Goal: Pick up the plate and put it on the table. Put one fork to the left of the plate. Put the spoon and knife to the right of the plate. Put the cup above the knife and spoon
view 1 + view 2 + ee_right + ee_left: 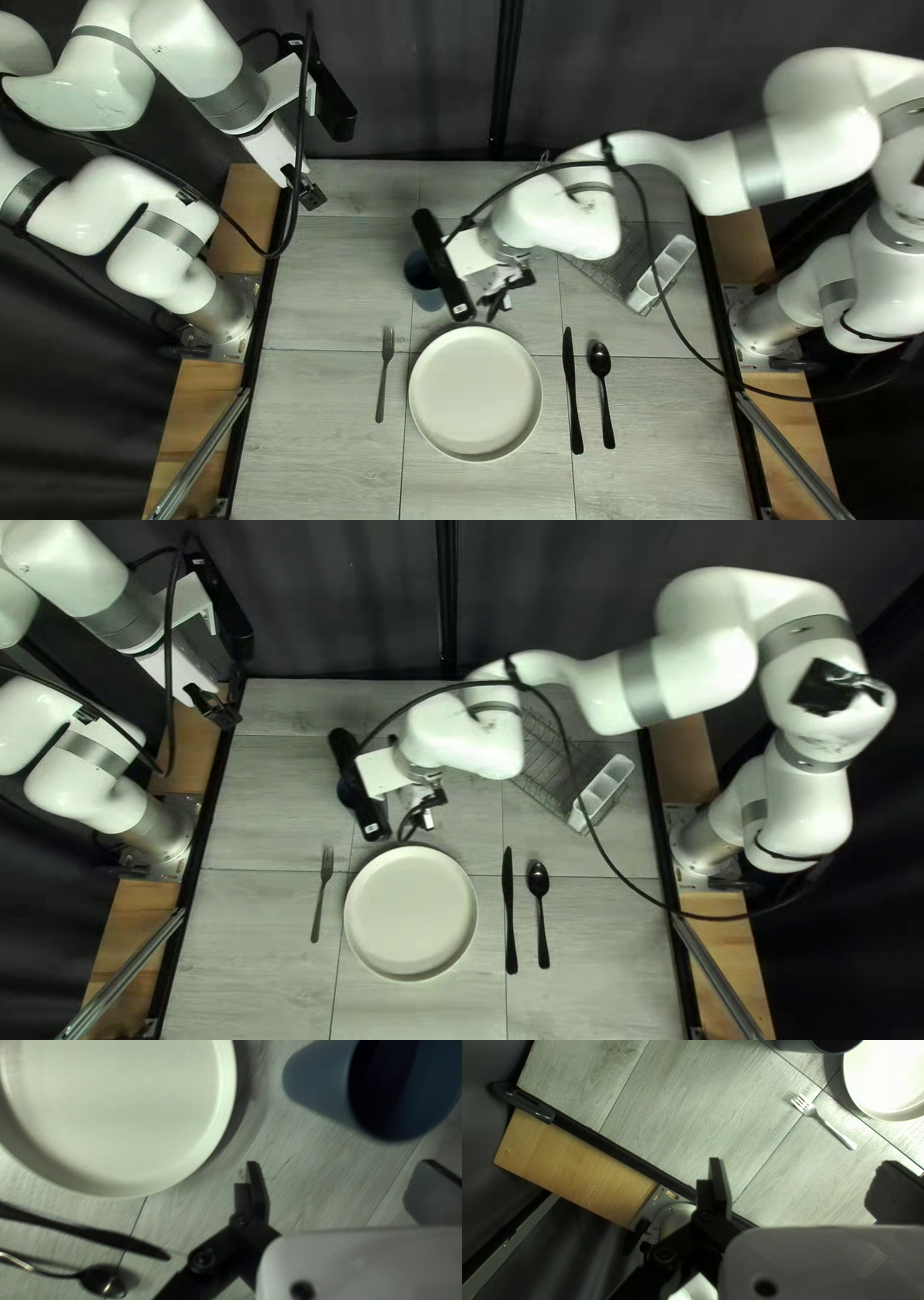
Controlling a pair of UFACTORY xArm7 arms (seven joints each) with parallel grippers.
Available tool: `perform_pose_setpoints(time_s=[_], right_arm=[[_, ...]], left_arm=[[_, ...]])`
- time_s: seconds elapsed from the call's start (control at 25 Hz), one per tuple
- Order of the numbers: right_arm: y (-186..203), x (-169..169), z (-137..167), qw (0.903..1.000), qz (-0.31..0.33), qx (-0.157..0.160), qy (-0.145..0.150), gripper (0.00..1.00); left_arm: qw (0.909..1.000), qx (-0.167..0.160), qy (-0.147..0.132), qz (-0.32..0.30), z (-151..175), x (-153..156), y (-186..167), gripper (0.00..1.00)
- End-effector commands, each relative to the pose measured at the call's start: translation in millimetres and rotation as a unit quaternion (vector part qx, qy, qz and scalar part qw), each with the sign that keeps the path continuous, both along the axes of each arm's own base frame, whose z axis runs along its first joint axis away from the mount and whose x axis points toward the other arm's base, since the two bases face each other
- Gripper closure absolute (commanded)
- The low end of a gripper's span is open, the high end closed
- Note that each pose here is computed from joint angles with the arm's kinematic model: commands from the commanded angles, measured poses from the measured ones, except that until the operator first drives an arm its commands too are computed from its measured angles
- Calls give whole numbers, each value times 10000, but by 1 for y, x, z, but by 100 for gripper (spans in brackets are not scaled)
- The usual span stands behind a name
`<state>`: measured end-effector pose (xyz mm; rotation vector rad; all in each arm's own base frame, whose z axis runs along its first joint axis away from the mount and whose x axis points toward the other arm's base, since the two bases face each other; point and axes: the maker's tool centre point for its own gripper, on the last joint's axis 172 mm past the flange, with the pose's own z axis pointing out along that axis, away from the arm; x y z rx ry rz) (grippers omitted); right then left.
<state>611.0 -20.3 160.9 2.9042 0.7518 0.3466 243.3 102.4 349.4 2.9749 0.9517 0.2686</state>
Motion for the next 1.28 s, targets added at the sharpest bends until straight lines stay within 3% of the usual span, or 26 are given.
perform_pose_setpoints(time_s=[0.04, 0.12, 0.24, 0.28, 0.32, 0.88, 1.04, 1.28], right_arm=[[5, 21, -12, 9997, 229, -46, -39, 0], [7, 25, -19, 9996, 293, -50, -22, 0], [11, 28, -32, 9993, 369, -48, 29, 16], [11, 28, -35, 9993, 380, -45, 41, 48], [11, 27, -40, 9992, 395, -49, 68, 100], [1, 17, -6, 9990, -140, -400, -104, 100], [6, -40, 37, 9976, -527, -442, -20, 100], [19, -128, 44, 9932, -1042, -481, 201, 100]], left_arm=[[10000, 0, 0, 0, 0, 0, 0, 0], [10000, 0, 0, 0, 0, 0, 0, 0], [10000, 0, 0, 0, 0, 0, 0, 0], [10000, 0, 0, 0, 0, 0, 0, 0], [10000, 0, 0, 0, 0, 0, 0, 0], [10000, 0, 0, 0, 0, 0, 0, 0], [10000, 0, 0, 0, 0, 0, 0, 0], [10000, 0, 0, 0, 0, 0, 0, 0]])
